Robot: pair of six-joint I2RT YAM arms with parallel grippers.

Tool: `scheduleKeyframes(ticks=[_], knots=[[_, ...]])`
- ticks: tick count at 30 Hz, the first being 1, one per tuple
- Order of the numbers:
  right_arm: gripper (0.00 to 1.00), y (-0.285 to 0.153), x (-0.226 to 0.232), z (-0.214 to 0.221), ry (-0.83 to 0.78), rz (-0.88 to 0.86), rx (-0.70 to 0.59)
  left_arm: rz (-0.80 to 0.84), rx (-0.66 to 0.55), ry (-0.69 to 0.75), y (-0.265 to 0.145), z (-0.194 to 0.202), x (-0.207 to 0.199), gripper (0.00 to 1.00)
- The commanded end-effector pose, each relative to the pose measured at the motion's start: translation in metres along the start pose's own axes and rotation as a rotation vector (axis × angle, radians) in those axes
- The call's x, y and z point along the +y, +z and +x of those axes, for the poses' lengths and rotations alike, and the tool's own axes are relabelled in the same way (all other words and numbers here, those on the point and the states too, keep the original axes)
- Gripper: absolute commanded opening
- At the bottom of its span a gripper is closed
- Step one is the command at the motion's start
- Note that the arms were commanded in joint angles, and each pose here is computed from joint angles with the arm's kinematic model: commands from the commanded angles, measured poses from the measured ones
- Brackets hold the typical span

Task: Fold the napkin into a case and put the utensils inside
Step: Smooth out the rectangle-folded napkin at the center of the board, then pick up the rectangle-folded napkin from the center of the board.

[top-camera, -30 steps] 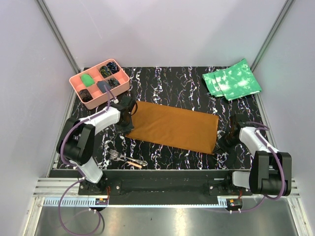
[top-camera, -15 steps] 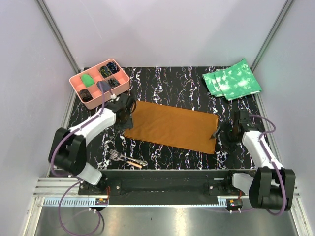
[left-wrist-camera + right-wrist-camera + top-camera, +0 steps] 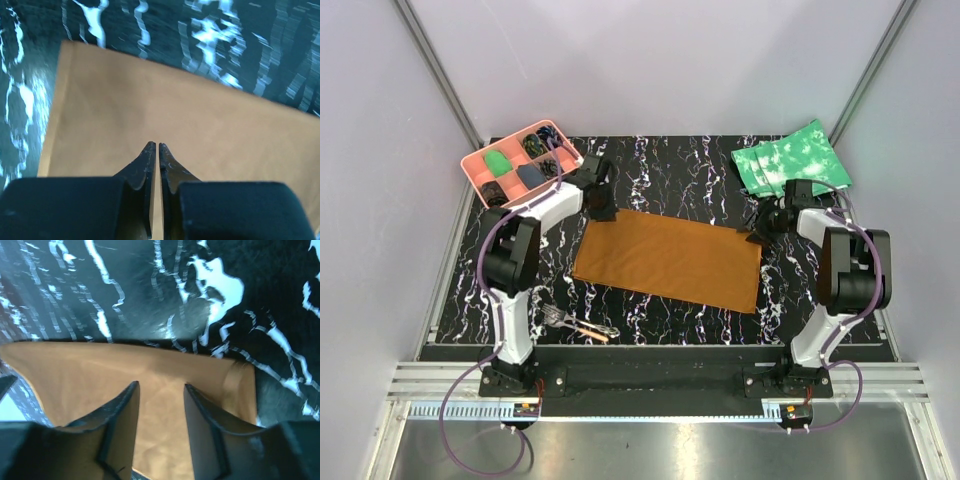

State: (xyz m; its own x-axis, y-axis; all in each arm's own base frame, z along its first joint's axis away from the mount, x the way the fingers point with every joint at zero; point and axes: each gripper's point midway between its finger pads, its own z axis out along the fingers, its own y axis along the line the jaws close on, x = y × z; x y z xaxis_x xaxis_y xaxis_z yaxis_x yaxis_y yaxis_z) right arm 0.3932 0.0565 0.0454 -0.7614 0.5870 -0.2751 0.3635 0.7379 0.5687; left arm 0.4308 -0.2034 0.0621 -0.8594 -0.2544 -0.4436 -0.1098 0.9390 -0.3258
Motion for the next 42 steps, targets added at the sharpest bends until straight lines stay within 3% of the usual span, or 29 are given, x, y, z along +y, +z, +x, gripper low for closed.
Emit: scheduleKeyframes(ticks=[1,7,13,18,24,27,31,36,42], knots=[[0.46,0.004,0.007,-0.022,-0.071,-0.046,-0.046,0.047,-0.034,-0.068,0.010,-0.033,0.006,0.08],[0.48,0.013,-0.020,-0.034,-0.065,0.048,-0.081,-0.042,0.023,-0.110,0.039,-0.024,0.040,0.08],[0.65,0.025,-0.043,-0.049,-0.104,0.134,-0.073,-0.185,0.035,-0.159,0.048,-0.017,0.078,0.14],[0.75,0.009,-0.034,-0.056,-0.130,0.147,-0.070,-0.152,0.027,-0.152,0.033,-0.020,0.069,0.15],[0.93,-0.046,-0.033,-0.054,-0.068,0.255,-0.161,-0.011,-0.028,-0.141,-0.017,-0.027,0.028,0.26],[0.91,-0.054,-0.040,-0.021,-0.038,0.256,-0.087,0.046,-0.054,-0.127,-0.046,-0.027,0.017,0.31],[0.88,-0.066,-0.058,-0.001,-0.046,0.315,-0.092,0.098,-0.074,-0.083,-0.077,-0.016,0.009,0.32],[0.65,-0.060,-0.064,0.025,-0.068,0.366,-0.018,0.170,-0.067,-0.077,-0.103,0.025,0.010,0.31],[0.52,-0.051,-0.074,0.033,-0.090,0.428,0.022,0.223,-0.060,-0.030,-0.129,0.067,0.000,0.31]])
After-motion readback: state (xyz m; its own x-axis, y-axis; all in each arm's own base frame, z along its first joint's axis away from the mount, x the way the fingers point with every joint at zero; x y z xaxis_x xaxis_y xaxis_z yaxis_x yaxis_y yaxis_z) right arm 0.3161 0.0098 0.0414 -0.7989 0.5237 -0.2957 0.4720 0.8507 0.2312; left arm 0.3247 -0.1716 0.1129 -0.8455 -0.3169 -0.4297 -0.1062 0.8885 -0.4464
